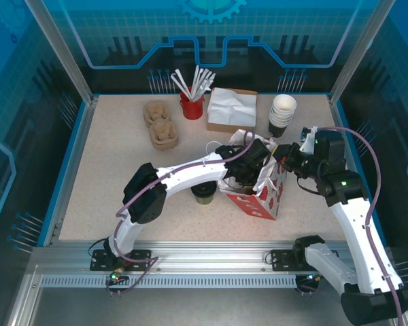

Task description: Pack the takeout coffee

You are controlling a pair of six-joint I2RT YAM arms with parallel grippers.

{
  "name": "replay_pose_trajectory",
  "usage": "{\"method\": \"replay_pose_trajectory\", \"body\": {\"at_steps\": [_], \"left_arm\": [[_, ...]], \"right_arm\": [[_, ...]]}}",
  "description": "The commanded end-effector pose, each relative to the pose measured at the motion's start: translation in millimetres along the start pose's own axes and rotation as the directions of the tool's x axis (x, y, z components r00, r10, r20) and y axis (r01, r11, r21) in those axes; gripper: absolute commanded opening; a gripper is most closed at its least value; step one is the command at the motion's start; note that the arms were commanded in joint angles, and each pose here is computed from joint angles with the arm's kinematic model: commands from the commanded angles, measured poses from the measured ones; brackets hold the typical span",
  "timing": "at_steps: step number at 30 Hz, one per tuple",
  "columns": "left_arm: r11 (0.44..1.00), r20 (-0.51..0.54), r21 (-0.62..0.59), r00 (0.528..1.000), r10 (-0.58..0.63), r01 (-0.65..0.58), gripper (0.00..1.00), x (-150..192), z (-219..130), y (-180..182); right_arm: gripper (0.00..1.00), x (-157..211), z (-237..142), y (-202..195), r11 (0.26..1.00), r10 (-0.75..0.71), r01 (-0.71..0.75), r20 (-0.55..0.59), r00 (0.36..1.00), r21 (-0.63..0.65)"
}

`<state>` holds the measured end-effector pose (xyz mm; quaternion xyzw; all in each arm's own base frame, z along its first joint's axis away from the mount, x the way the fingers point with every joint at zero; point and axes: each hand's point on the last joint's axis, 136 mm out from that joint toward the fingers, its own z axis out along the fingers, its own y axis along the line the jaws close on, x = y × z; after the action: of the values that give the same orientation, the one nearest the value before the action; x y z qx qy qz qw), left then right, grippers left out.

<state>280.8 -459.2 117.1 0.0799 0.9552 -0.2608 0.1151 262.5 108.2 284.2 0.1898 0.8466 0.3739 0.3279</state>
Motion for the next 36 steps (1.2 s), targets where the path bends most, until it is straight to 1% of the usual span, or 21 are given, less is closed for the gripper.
{"method": "replay_pose_trajectory", "body": {"at_steps": [1,4,8,14,18,20,25,32,36], "left_arm": [[1.0,-0.055,0.002,0.998,-0.005,0.005,0.3,15.1,23.0,8.1],[0.999,-0.072,0.032,0.997,0.0,0.002,0.29,19.1,32.1,5.7],[0.999,-0.098,0.038,0.995,-0.003,0.007,0.3,24.2,41.7,7.3],[0.999,-0.128,0.05,0.992,-0.011,0.018,0.36,29.1,52.4,7.9],[0.996,-0.142,0.078,0.99,-0.027,0.039,0.36,31.1,57.7,6.8],[0.997,-0.121,0.074,0.993,-0.017,0.026,0.36,27.3,50.6,5.5],[0.999,-0.055,0.047,0.998,0.005,-0.002,0.35,10.5,20.3,4.4],[0.998,0.007,-0.043,0.999,-0.041,0.041,0.33,-5.2,-14.1,21.7],[0.995,0.034,-0.092,0.999,-0.028,0.031,0.32,-10.3,-23.4,27.6]], "right_arm": [[0.0,3.5,1.8,25.8,0.989,-0.072,0.068,-0.029,0.997,-0.128],[0.0,5.5,5.3,24.2,0.989,-0.081,0.075,-0.048,0.996,-0.125],[0.0,6.7,6.5,23.7,0.988,-0.096,0.089,-0.054,0.994,-0.126],[0.0,4.3,8.5,24.9,0.985,-0.118,0.111,-0.048,0.992,-0.13],[0.0,3.8,10.9,24.8,0.984,-0.13,0.122,-0.054,0.99,-0.131],[0.0,3.4,11.7,24.1,0.984,-0.133,0.125,-0.056,0.99,-0.127],[0.0,-1.9,13.3,29.4,0.979,-0.144,0.136,-0.042,0.989,-0.151],[0.0,-16.7,11.8,45.1,0.965,-0.119,0.115,-0.005,0.993,-0.235],[0.0,-20.9,11.4,45.7,0.959,-0.112,0.109,0.006,0.994,-0.26]]}}
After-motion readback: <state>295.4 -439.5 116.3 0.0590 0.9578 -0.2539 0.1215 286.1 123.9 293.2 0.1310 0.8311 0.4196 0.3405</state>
